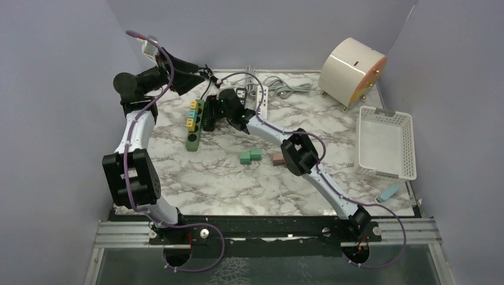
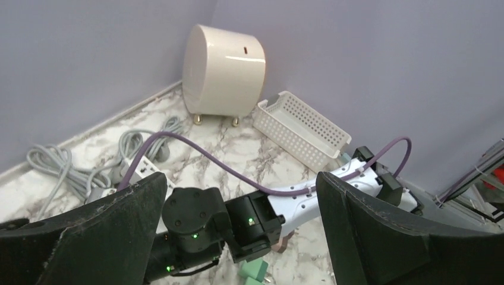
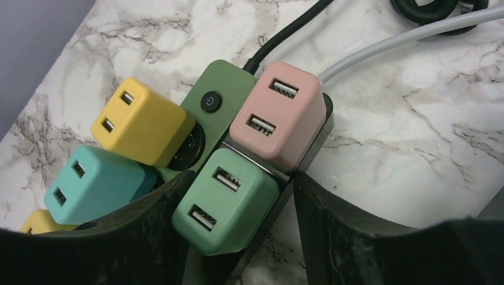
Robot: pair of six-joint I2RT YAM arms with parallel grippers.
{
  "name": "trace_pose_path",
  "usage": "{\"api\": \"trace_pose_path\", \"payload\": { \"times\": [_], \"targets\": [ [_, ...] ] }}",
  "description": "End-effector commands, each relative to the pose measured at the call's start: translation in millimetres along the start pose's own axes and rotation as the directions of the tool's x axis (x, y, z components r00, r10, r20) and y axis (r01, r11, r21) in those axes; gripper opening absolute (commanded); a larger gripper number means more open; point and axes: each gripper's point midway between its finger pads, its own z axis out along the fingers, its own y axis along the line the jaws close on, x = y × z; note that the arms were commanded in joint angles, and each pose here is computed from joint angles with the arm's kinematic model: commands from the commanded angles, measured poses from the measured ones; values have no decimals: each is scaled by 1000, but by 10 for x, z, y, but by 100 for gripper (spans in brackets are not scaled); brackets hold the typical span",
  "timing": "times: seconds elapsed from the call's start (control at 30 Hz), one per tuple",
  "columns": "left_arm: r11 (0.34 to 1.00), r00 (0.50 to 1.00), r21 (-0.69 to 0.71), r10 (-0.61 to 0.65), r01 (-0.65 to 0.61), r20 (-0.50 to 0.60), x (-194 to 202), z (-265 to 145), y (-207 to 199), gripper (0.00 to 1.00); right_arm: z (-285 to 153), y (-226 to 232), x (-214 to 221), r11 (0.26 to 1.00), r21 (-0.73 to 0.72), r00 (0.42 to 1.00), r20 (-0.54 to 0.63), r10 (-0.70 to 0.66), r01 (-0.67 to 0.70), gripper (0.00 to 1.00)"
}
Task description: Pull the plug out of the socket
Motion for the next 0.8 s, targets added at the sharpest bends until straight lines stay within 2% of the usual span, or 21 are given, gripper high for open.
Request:
{"api": "trace_pose_path", "payload": {
  "times": [0.0,0.03,0.07,0.1,0.13,0.23,0.33,0.43,0.57,0.67,0.7,0.77],
  "targets": [
    [992,997,111,62,-66,44,-191,-19,-280,99,11,-54,-127,999,29,999,44,30,-32,54],
    [986,995,141,77,-84,57,-172,-35,-347,99,10,-54,-123,999,29,999,42,29,-31,44],
    [983,995,166,69,-80,68,-147,-55,-389,99,3,-52,-128,999,31,999,40,29,-30,29],
    [982,997,181,34,-47,72,-102,-72,-355,99,-14,-47,-139,999,32,999,37,27,-28,12],
    [984,998,179,-19,7,66,-69,-78,-281,99,-45,-50,-161,999,39,999,35,26,-27,2],
    [974,983,164,-169,155,70,81,-75,-7,99,-257,-93,-271,998,63,998,65,13,-17,1],
    [928,929,145,-359,344,95,292,-95,277,96,-605,-54,-608,999,44,989,149,-11,4,1],
    [894,886,98,-447,437,125,522,-133,379,93,-972,4,-1020,1000,-3,977,214,22,-22,1],
    [861,866,-116,-478,495,145,813,-97,613,92,-1333,47,-1309,999,-31,964,264,33,-26,1],
    [800,899,-419,-421,430,119,1032,-109,884,93,-1546,91,-1471,998,-49,957,287,45,-32,1],
    [785,908,-469,-405,405,108,1067,-128,892,93,-1601,90,-1505,998,-53,956,289,53,-39,1],
    [769,901,-481,-416,422,126,1091,-133,813,94,-1680,35,-1533,997,-50,957,280,72,-60,1]
  ]
}}
